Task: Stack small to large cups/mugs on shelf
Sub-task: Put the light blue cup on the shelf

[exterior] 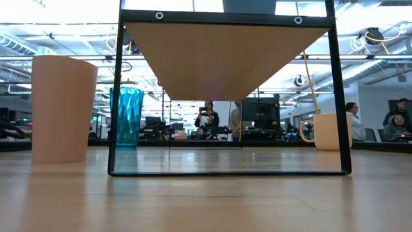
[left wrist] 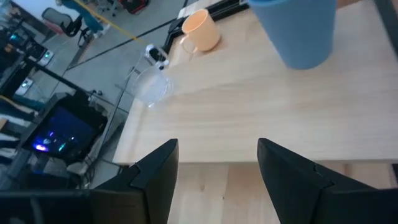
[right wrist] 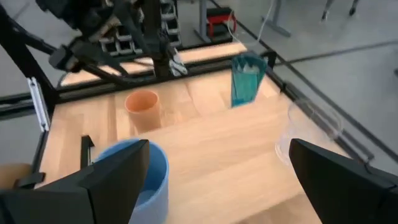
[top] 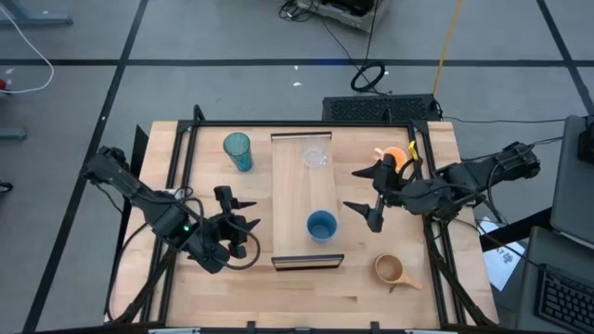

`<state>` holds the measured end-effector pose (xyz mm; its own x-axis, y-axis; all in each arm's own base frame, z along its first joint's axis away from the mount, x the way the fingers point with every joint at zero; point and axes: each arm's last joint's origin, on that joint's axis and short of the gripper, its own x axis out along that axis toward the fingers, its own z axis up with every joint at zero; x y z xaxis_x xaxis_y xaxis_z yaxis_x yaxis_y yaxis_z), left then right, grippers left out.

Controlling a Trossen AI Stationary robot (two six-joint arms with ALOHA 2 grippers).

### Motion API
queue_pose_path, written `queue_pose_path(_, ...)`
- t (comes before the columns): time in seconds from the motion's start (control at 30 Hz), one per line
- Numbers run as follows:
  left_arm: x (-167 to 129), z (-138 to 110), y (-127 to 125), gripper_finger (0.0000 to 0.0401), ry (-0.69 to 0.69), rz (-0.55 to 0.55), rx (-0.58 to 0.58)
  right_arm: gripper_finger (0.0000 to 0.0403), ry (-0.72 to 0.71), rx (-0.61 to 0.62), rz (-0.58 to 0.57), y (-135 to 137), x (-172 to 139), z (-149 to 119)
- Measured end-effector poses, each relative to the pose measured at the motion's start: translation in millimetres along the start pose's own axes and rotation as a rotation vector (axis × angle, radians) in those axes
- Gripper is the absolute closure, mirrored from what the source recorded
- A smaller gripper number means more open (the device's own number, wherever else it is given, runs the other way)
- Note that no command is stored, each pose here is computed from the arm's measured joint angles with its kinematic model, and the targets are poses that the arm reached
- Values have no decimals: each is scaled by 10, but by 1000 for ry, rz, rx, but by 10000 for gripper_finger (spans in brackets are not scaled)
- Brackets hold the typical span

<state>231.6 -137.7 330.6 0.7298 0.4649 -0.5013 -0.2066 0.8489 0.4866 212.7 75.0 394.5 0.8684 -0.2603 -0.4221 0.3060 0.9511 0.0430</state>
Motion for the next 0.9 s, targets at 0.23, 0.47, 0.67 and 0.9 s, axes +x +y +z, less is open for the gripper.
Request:
queue_pose_path(0.23,43,-78,-33,178,6,41,-7,26,193,53,65,-27,-15,-159)
queue_pose_path(0.47,50,-91,-38,178,9,42,-10,26,370,84,33,-82,-48,-314)
queue_pose_path(0.67,58,-106,-45,178,12,44,-13,26,384,86,37,-60,-71,-337)
queue_pose_path(0.9,101,-229,-63,178,27,66,-16,26,483,117,-36,-15,-34,-457)
